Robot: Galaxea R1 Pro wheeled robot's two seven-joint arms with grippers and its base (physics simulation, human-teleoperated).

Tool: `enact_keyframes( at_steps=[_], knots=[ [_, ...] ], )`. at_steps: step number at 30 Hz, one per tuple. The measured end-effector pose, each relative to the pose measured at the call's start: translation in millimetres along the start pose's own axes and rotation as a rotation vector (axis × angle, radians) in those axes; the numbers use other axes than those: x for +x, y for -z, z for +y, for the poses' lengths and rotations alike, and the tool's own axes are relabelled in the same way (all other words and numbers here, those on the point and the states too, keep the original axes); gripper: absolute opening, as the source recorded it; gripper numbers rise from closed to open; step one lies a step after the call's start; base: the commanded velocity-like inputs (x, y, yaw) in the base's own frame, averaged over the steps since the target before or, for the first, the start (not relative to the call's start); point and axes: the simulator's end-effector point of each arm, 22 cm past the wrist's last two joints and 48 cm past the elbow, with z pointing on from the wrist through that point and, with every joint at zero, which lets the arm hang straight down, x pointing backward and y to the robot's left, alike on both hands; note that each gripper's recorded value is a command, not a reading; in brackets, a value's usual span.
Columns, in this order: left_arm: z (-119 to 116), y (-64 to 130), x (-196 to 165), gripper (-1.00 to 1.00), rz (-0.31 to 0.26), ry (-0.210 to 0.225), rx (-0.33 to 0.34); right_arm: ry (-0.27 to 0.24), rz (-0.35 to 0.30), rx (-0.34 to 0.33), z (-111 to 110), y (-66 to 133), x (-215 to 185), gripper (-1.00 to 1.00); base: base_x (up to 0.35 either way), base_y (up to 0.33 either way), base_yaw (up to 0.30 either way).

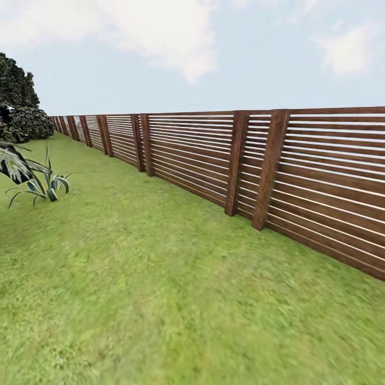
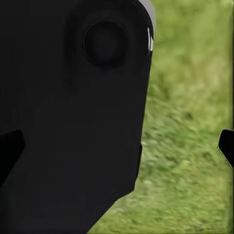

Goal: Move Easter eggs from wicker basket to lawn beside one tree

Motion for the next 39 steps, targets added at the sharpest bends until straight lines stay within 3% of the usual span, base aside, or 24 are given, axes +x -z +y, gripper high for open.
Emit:
enact_keyframes(
  at_steps=[11,39],
  knots=[
    [0.0,0.0,-0.1,1.00,0.000,0.000,0.000,0.001,0.000,0.000,0.0,0.0,0.0,1.00,0.336,0.000,0.147],
    [-1.2,0.0,0.5,1.00,0.001,-0.001,0.002,0.001,0.001,-0.002,1.4,0.0,0.6,1.00,0.335,0.000,0.003]
  ],
)
